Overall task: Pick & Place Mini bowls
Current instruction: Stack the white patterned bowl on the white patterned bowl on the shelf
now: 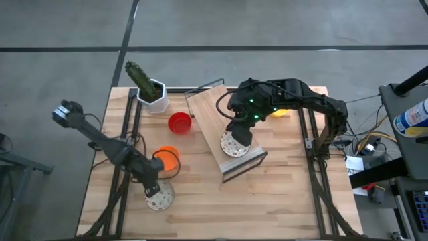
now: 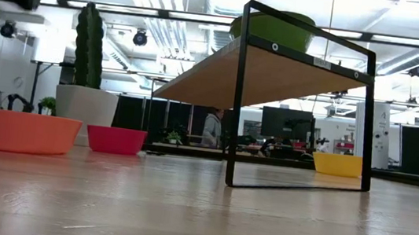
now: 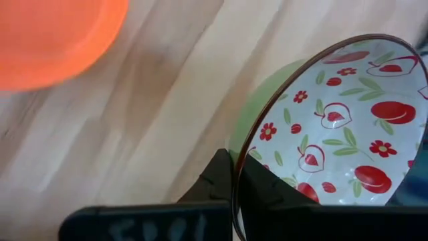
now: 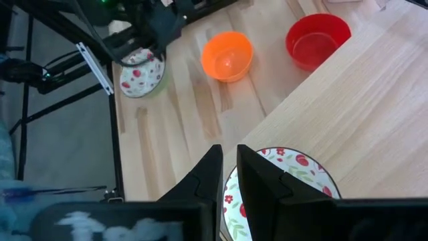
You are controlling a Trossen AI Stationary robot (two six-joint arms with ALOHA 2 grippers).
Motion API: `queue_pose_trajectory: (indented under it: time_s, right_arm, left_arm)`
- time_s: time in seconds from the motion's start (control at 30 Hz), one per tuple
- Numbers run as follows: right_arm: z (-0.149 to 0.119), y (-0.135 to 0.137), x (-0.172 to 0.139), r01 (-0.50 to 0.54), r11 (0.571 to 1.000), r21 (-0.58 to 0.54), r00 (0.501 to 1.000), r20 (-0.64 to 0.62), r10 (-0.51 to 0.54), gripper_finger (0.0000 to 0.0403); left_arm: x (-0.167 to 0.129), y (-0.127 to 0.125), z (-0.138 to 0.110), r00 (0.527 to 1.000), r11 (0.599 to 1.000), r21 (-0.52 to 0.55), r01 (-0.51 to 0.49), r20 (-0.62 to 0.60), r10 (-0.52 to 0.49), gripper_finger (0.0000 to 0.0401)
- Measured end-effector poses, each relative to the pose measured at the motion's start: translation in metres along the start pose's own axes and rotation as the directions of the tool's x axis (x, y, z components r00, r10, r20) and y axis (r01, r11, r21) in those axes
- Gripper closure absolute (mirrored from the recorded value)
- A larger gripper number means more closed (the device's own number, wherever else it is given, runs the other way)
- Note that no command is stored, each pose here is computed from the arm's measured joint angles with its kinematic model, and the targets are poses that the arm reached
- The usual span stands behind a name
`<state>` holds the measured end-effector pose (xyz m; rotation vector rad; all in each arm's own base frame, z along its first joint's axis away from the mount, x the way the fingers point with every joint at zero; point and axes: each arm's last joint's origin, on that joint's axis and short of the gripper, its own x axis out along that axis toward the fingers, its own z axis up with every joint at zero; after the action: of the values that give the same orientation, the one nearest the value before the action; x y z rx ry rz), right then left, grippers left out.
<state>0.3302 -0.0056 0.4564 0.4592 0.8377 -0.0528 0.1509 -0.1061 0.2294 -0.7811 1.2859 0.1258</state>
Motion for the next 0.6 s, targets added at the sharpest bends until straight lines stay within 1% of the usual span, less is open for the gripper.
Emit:
queue_pose_trajectory:
  time_s: [0.1, 0.2, 0.27, 0.37, 0.47, 0.6]
  right_arm:
    - [-0.001, 0.001, -0.011, -0.004, 1.000, -0.004, 1.000, 0.029, 0.004, 0.0360]
    - [-0.002, 0.001, -0.027, 0.039, 0.999, -0.006, 0.995, 0.097, -0.038, 0.0360]
    - [-0.003, 0.001, -0.038, 0.084, 0.996, 0.002, 0.986, 0.147, -0.084, 0.0360]
    - [-0.006, 0.000, -0.057, 0.128, 0.991, 0.030, 0.966, 0.221, -0.131, 0.0360]
    - [-0.012, 0.000, -0.077, 0.136, 0.990, 0.043, 0.951, 0.274, -0.142, 0.0360]
    - [-0.019, -0.001, -0.098, 0.157, 0.986, 0.048, 0.931, 0.325, -0.164, 0.0360]
  left_arm:
    - [-0.018, -0.006, 0.003, 0.994, 0.998, -0.029, 0.062, 0.091, -0.060, 0.0399]
    - [-0.039, -0.013, 0.010, 0.970, 0.988, -0.088, 0.128, 0.219, -0.106, 0.0399]
    - [-0.055, -0.016, 0.016, 0.936, 0.976, -0.126, 0.176, 0.330, -0.126, 0.0398]
    - [-0.077, -0.021, 0.026, 0.871, 0.953, -0.180, 0.243, 0.473, -0.133, 0.0398]
    - [-0.097, -0.025, 0.038, 0.819, 0.930, -0.217, 0.298, 0.559, -0.132, 0.0398]
    - [-0.120, -0.034, 0.057, 0.756, 0.913, -0.209, 0.351, 0.639, -0.144, 0.0398]
